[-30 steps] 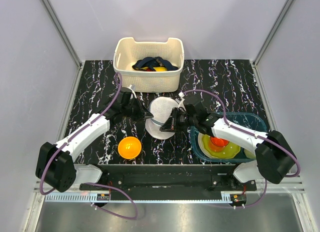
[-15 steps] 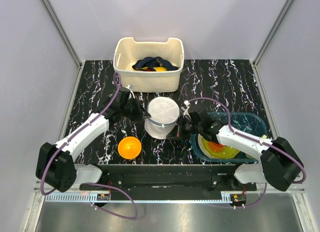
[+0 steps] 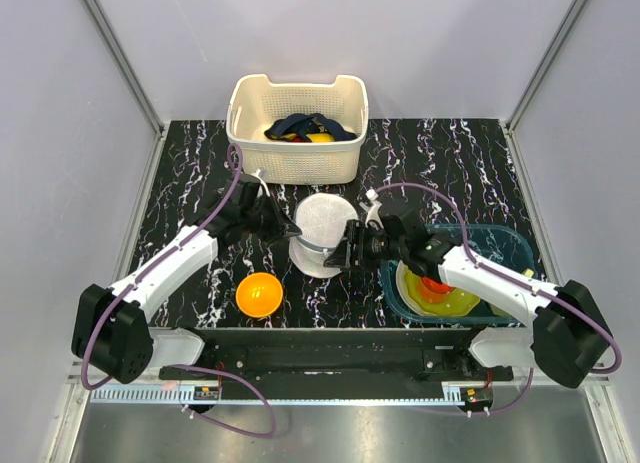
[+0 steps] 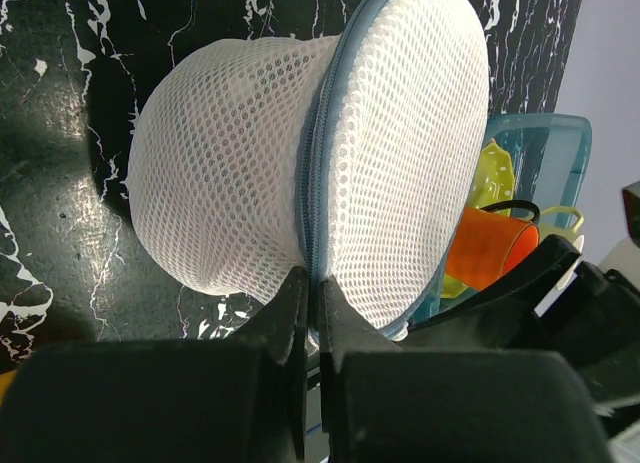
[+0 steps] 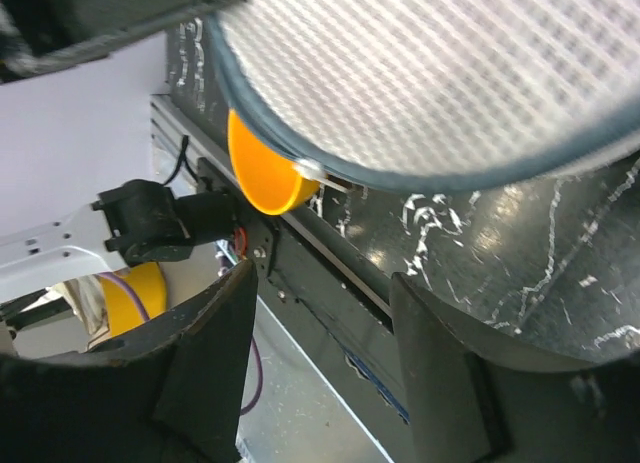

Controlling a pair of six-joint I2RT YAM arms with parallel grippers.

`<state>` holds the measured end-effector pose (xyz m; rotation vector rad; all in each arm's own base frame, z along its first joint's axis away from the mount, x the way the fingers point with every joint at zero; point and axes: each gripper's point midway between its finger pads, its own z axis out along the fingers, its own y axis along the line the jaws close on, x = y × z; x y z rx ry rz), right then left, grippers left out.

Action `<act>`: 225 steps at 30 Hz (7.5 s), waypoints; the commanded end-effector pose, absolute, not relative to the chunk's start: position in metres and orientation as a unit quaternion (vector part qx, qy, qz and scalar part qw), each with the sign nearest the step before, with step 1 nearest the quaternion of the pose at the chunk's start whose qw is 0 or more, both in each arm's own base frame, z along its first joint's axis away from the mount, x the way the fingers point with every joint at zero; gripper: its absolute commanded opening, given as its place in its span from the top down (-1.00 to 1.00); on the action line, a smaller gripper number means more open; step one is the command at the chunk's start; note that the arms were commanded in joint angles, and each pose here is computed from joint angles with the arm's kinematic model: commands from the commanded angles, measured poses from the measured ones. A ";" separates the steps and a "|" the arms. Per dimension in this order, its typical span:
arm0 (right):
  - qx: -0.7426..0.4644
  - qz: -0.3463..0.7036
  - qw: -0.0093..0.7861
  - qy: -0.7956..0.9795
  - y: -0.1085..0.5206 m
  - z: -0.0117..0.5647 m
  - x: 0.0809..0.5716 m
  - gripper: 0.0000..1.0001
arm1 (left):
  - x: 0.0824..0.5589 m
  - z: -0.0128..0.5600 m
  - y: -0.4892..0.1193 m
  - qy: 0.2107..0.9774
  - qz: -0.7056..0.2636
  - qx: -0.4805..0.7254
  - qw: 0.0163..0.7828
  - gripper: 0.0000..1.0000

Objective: Unzip the laundry bag and remove the bra

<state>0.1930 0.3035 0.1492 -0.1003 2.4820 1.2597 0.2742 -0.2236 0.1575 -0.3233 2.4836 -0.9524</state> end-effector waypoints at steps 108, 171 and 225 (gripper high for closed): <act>-0.016 0.477 0.227 0.849 0.324 0.155 0.205 1.00 | 0.236 0.166 -0.277 0.857 -0.443 -0.155 0.213 -0.98; -0.088 0.437 0.215 0.869 0.319 0.157 0.179 1.00 | 0.251 0.164 -0.305 0.895 -0.388 -0.101 0.194 0.10; -0.040 0.304 0.447 0.840 0.234 0.261 0.229 -0.52 | 0.262 0.244 -0.235 0.731 -0.523 -0.147 0.412 0.59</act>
